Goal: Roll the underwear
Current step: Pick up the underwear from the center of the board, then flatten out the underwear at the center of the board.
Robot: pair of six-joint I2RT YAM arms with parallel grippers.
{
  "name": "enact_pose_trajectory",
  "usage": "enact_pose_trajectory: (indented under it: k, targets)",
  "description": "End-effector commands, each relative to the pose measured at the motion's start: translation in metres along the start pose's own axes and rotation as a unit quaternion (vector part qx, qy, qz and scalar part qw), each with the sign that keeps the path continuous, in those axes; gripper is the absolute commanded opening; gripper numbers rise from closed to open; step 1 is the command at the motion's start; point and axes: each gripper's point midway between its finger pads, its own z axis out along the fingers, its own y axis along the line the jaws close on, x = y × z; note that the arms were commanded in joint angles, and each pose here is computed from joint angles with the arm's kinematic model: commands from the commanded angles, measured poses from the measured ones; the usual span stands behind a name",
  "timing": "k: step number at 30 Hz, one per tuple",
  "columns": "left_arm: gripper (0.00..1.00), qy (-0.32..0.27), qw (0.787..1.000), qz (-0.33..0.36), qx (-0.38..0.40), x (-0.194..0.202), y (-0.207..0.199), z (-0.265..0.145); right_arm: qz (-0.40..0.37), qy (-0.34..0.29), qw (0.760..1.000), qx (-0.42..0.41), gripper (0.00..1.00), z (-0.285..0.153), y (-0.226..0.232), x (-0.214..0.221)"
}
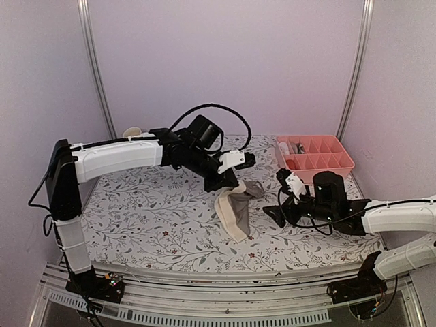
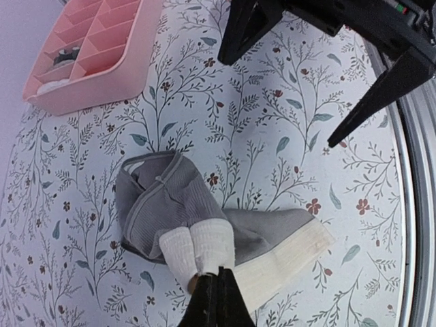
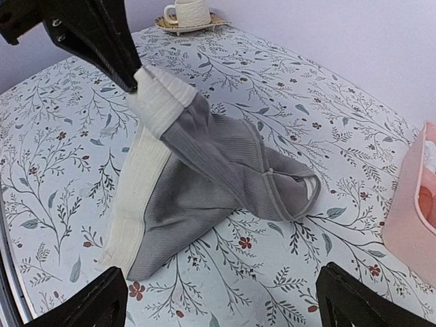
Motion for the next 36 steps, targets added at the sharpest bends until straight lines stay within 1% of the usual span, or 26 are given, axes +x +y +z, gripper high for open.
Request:
enact_pose_trajectory:
  k: [1,5,8,11,13,15,19,21,24,25,26,28,30,31,32,34,36]
  targets:
    - [0.0,-0.039,0.993,0.004,-0.112,-0.022,0.049,-0.049,-0.021,-0.048,0.998,0.03,0.99,-0.01,-0.011,-0.033]
    - [0.0,-0.057,0.982,-0.008,-0.179,-0.032,0.095,-0.086,-0.017,-0.057,0.996,0.059,0.99,-0.02,-0.02,-0.036]
    - [0.0,-0.062,0.972,0.002,-0.227,-0.042,0.125,-0.11,-0.014,-0.062,0.996,0.069,0.99,-0.024,-0.023,-0.037]
    - [0.0,-0.07,0.967,0.012,-0.245,-0.057,0.138,-0.119,-0.011,-0.061,0.995,0.082,0.99,-0.025,-0.028,-0.037]
    - [0.0,-0.081,0.967,0.015,-0.239,-0.073,0.135,-0.122,-0.008,-0.059,0.994,0.095,0.99,-0.027,-0.032,-0.036]
    - [0.0,-0.089,0.971,0.026,-0.222,-0.088,0.12,-0.116,-0.003,-0.064,0.991,0.114,0.99,-0.032,-0.039,-0.039]
    - [0.0,-0.078,0.984,0.051,-0.153,-0.099,0.056,-0.075,0.005,-0.081,0.986,0.147,0.99,-0.046,-0.05,-0.044]
    - [0.0,-0.067,0.991,0.048,-0.103,-0.092,0.02,-0.047,0.015,-0.094,0.98,0.176,0.99,-0.058,-0.059,-0.047]
    - [0.0,-0.023,0.999,0.041,-0.022,-0.064,-0.033,0.003,0.032,-0.117,0.967,0.224,0.99,-0.08,-0.074,-0.051]
    - [0.04,-0.009,0.999,0.037,0.006,-0.055,-0.049,0.015,0.038,-0.126,0.963,0.233,0.99,-0.087,-0.077,-0.052]
    - [0.19,0.013,0.998,0.03,0.049,-0.039,-0.069,0.035,0.043,-0.136,0.96,0.24,0.99,-0.094,-0.079,-0.054]
    - [0.61,0.024,0.993,0.02,0.112,-0.034,-0.099,0.044,0.052,-0.151,0.955,0.25,0.99,-0.104,-0.082,-0.056]
    - [0.85,0.014,0.989,0.014,0.146,-0.038,-0.11,0.039,0.055,-0.16,0.952,0.257,0.99,-0.11,-0.084,-0.057]
    - [0.95,0.006,0.988,0.019,0.15,-0.041,-0.112,0.034,0.056,-0.16,0.951,0.259,0.99,-0.111,-0.085,-0.057]
    - [0.98,-0.006,0.989,0.027,0.147,-0.048,-0.111,0.025,0.055,-0.158,0.951,0.258,0.99,-0.11,-0.085,-0.057]
    - [0.99,-0.023,0.989,0.038,0.138,-0.056,-0.107,0.011,0.053,-0.148,0.954,0.255,0.99,-0.104,-0.084,-0.055]
    - [0.99,-0.038,0.993,0.032,0.111,-0.063,-0.092,-0.003,0.052,-0.134,0.957,0.253,0.99,-0.097,-0.083,-0.052]
